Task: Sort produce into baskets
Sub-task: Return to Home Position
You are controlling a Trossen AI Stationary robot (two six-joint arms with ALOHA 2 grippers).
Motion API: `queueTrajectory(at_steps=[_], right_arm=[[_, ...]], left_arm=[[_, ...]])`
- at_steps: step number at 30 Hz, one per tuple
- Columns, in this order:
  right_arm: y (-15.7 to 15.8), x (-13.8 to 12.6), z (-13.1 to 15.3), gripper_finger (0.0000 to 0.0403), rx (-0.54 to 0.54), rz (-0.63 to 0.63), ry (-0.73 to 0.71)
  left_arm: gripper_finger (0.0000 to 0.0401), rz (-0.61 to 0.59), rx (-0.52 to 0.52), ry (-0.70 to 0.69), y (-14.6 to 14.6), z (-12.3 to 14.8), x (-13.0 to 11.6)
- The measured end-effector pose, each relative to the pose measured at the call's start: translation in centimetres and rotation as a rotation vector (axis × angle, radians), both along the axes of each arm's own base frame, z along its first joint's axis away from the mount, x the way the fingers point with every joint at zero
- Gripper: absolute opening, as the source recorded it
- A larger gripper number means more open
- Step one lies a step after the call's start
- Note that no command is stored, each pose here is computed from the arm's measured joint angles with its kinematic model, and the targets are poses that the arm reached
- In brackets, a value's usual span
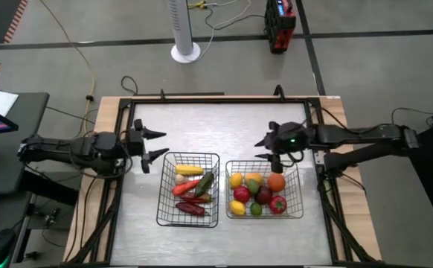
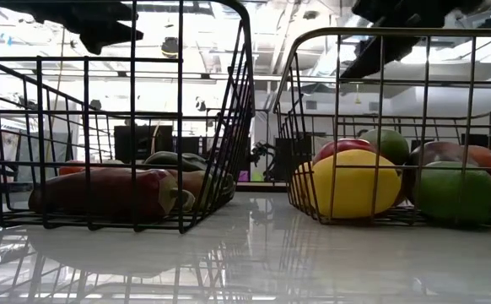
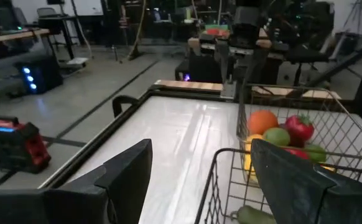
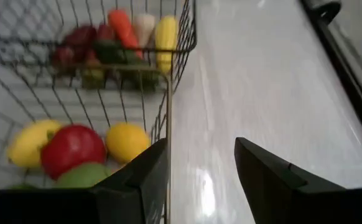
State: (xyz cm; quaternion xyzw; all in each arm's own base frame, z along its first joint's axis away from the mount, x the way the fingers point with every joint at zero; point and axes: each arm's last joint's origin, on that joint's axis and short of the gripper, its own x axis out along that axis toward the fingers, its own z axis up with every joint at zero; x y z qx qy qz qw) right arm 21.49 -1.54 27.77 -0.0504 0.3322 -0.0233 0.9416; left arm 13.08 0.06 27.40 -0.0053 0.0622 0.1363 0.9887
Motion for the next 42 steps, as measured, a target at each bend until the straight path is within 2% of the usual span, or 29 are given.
queueTrajectory(at_steps=[3,9,18,24,28,37,42], right_arm=[[-0.1,-1.2,-1.1,0.0208,0.034,-0.040,-0.103],[-0.1,-2.3,-3.8,0.0207,0.060,-0.061,-0.330],[0.0,-4.3,-4.7,0.0207,0.066,-0.091,-0.509],[0.2,-6.0,-5.9,0.0207,0.071,-0.086,-0.670],[0.2,-6.9,-6.6,0.0207,0.089,-0.086,-0.767],[0.7,-7.9,-8.8,0.0207,0.120,-0.067,-0.771],[1.3,-8.5,-9.5,0.0207,0.129,-0.020,-0.846]], left_arm=[[0.0263,0.023,0.006,-0.002,0.1,-0.1,-0.9],[0.0263,0.093,0.043,-0.013,0.4,-2.5,-2.0],[0.0263,0.006,-0.063,-0.058,0.3,-4.3,-3.9],[0.0263,0.000,-0.072,-0.114,0.3,-4.8,-5.1],[0.0263,-0.013,-0.082,-0.133,0.3,-6.4,-5.1],[0.0263,-0.019,-0.090,-0.112,0.2,-9.0,-4.1],[0.0263,-0.044,-0.088,-0.141,0.1,-9.8,-3.7]])
